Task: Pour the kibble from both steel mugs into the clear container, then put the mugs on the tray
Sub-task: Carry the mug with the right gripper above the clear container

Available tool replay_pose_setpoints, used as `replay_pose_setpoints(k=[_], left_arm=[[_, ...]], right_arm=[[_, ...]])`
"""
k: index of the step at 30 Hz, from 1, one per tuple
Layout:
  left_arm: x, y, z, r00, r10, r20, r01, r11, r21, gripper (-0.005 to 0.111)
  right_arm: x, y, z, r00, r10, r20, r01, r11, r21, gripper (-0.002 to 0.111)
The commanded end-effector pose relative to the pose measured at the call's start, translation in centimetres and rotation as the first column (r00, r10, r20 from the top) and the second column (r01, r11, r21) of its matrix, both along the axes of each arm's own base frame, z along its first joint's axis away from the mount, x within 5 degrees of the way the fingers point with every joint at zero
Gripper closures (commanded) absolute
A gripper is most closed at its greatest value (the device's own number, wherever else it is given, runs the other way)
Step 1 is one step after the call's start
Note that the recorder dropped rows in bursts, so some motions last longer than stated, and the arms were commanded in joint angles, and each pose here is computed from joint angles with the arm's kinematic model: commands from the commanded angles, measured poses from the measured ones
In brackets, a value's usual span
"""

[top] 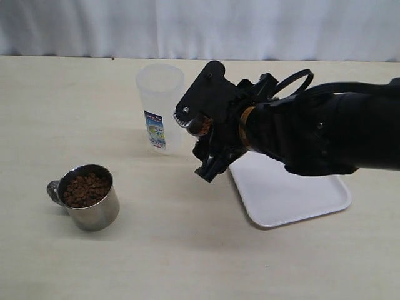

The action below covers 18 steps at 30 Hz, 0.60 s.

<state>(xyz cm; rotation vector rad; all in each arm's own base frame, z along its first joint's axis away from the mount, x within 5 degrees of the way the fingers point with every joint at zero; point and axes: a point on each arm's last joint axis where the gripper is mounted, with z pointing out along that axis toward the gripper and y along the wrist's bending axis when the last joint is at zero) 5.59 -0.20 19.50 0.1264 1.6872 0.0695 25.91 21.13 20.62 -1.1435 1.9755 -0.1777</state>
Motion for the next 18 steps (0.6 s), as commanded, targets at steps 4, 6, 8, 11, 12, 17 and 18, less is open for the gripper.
replay_pose_setpoints(k=[4, 6, 8, 11, 12, 17, 18], left_arm=[[0.0, 0.0, 0.0, 1.0, -0.007, 0.012, 0.007, 1.0, 0.0, 0.107], [0.0, 0.0, 0.0, 1.0, -0.007, 0.012, 0.007, 1.0, 0.0, 0.107], [0.0, 0.0, 0.0, 1.0, -0.007, 0.012, 0.007, 1.0, 0.0, 0.107], [0.0, 0.0, 0.0, 1.0, -0.007, 0.012, 0.007, 1.0, 0.0, 0.107], [0.0, 0.0, 0.0, 1.0, -0.007, 0.012, 0.007, 1.0, 0.0, 0.107], [0.0, 0.0, 0.0, 1.0, -0.007, 0.012, 0.007, 1.0, -0.002, 0.107], [0.0, 0.0, 0.0, 1.0, -0.007, 0.012, 0.007, 1.0, -0.002, 0.107]], right_arm=[[0.6, 0.1, 1.8, 0.997, -0.001, 0.071, 0.001, 1.0, 0.004, 0.103], [1.1, 0.2, 2.7, 0.996, -0.011, 0.09, 0.009, 1.0, 0.027, 0.103], [1.8, 0.2, 3.5, 0.994, -0.033, 0.109, 0.027, 0.998, 0.057, 0.103], [3.1, 0.0, 4.8, 0.988, -0.062, 0.138, 0.049, 0.995, 0.092, 0.103], [3.5, -0.1, 5.3, 0.986, -0.071, 0.15, 0.056, 0.993, 0.104, 0.103], [5.3, 0.1, 7.0, 0.976, -0.055, 0.211, 0.028, 0.991, 0.129, 0.103], [5.7, 0.4, 7.1, 0.973, -0.045, 0.227, 0.019, 0.993, 0.115, 0.103]])
